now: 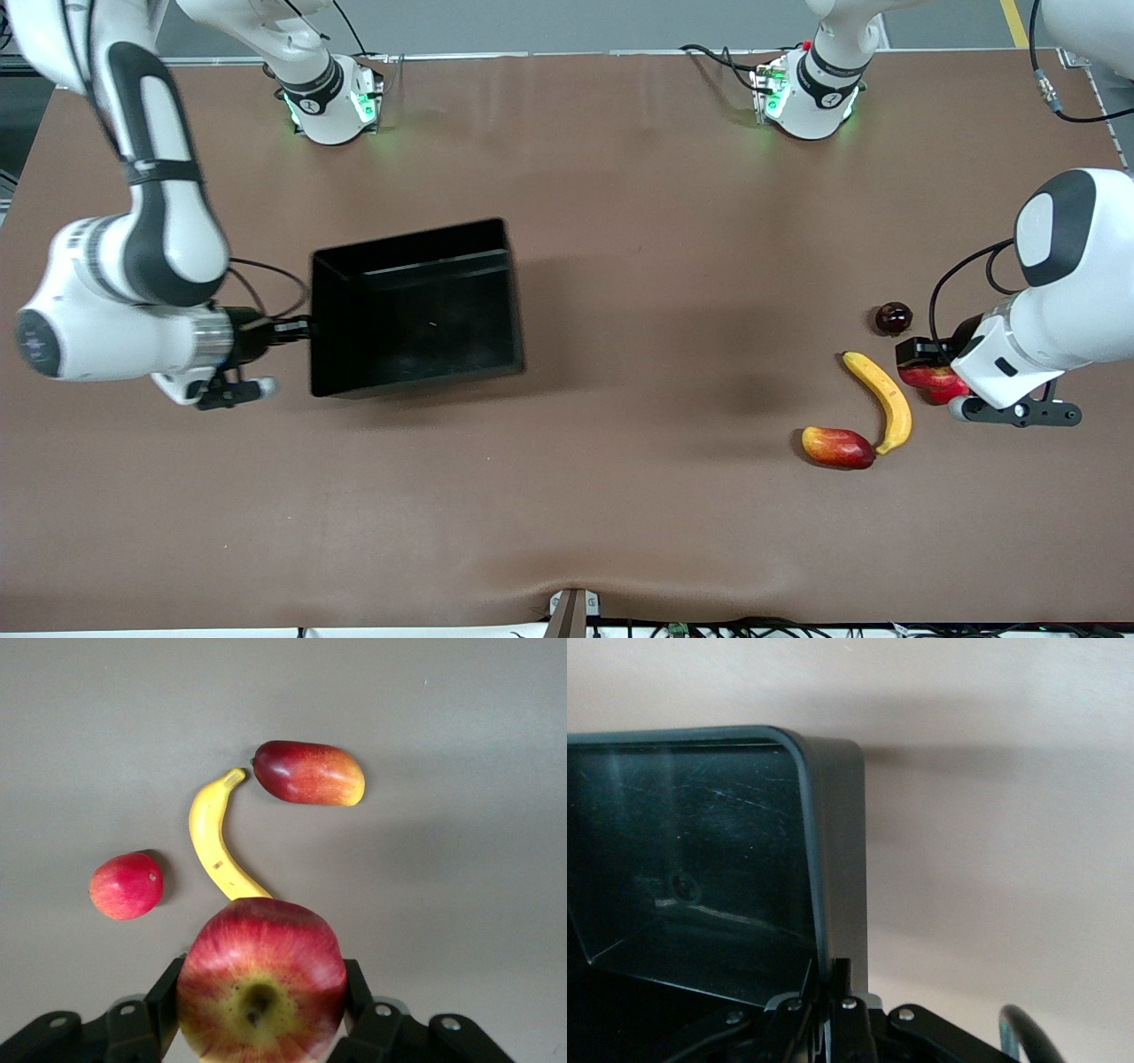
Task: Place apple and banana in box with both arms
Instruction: 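Slide the black box with the right gripper while the left gripper lifts the apple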
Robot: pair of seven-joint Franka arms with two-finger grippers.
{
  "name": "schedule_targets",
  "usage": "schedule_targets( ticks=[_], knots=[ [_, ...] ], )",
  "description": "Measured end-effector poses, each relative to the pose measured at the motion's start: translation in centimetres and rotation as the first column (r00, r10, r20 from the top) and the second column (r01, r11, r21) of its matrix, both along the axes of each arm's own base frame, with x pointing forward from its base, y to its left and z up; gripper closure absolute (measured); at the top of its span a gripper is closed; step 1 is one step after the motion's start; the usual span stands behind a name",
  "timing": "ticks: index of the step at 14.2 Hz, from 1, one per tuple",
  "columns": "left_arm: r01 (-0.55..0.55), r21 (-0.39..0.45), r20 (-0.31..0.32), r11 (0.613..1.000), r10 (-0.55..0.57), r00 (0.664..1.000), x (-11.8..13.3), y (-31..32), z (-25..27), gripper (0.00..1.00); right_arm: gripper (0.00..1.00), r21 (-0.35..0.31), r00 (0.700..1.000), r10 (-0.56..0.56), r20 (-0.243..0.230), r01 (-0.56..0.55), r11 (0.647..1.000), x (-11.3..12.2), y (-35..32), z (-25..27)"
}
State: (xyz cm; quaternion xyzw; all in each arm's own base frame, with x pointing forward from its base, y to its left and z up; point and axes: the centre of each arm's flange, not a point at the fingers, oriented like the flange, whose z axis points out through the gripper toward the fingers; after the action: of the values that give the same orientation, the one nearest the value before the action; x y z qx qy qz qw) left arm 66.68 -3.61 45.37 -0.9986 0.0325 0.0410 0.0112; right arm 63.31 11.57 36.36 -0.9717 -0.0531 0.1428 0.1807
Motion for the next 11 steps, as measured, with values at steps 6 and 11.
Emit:
schedule_targets(
  ticks=[6, 11],
  knots=[
    [-0.031, -0.004, 0.012, 0.999, 0.031, 0.999, -0.4, -2.0, 0.9, 0.27, 0.94, -0.013, 0.994, -0.101, 0.044, 0.101, 0.995, -1.7, 14.8, -2.7],
    [-0.062, -0.011, 0.011, 0.998, 0.062, 0.998, -0.7, -3.9, 1.0, 0.27, 0.94, 0.002, 0.976, -0.207, 0.059, 0.207, 0.978, -4.3, 24.8, -6.5]
  ],
)
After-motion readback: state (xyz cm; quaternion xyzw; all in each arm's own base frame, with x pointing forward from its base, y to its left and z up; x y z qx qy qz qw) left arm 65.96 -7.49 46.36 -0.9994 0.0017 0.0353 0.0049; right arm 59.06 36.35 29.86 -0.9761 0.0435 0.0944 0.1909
